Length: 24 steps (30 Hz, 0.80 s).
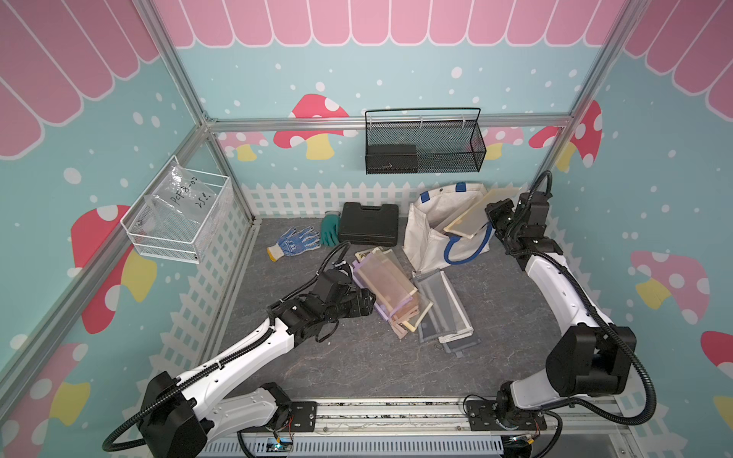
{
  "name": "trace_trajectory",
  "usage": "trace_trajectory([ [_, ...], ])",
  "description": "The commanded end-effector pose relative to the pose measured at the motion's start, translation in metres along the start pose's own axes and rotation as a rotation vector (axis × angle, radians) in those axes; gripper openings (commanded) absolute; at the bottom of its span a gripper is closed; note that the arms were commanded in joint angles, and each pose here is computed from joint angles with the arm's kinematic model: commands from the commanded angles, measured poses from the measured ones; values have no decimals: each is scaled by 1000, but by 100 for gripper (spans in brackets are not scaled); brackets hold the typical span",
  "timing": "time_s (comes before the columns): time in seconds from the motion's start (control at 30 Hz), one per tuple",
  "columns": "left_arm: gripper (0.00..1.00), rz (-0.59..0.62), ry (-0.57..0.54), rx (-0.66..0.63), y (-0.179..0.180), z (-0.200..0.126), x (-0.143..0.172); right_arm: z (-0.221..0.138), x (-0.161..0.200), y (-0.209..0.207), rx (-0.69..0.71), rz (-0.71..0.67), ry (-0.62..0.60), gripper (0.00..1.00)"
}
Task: Put the pencil pouch into the canvas bag
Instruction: Place the pencil pouch in the canvas bag.
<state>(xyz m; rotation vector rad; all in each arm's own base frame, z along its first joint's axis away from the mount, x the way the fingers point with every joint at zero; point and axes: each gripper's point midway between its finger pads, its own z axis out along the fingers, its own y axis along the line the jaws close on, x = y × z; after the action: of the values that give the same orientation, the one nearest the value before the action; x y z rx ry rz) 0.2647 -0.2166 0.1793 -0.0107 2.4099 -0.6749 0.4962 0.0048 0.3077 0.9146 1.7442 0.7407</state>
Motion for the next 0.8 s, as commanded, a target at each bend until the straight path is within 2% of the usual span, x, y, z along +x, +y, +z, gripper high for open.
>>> trace_trajectory([
  [0.0, 91, 18, -23, -7, -4, -6, -8, 11, -8, 3, 0, 16, -30, 0],
  [0.23, 91, 12, -35, -14, -2, -9, -9, 30, 2, -18, 58, -23, -2, 0],
  [0.47, 91, 7, -32, -24, 2, -10, -5, 48, 12, -19, 61, -34, 45, 0],
  [0.63, 91, 2, -30, -31, 4, -9, -3, 53, 15, -11, 60, -79, 62, 12],
  [0.77, 91, -3, -39, -41, 6, -10, -4, 54, 21, -15, 72, -81, 74, 25],
])
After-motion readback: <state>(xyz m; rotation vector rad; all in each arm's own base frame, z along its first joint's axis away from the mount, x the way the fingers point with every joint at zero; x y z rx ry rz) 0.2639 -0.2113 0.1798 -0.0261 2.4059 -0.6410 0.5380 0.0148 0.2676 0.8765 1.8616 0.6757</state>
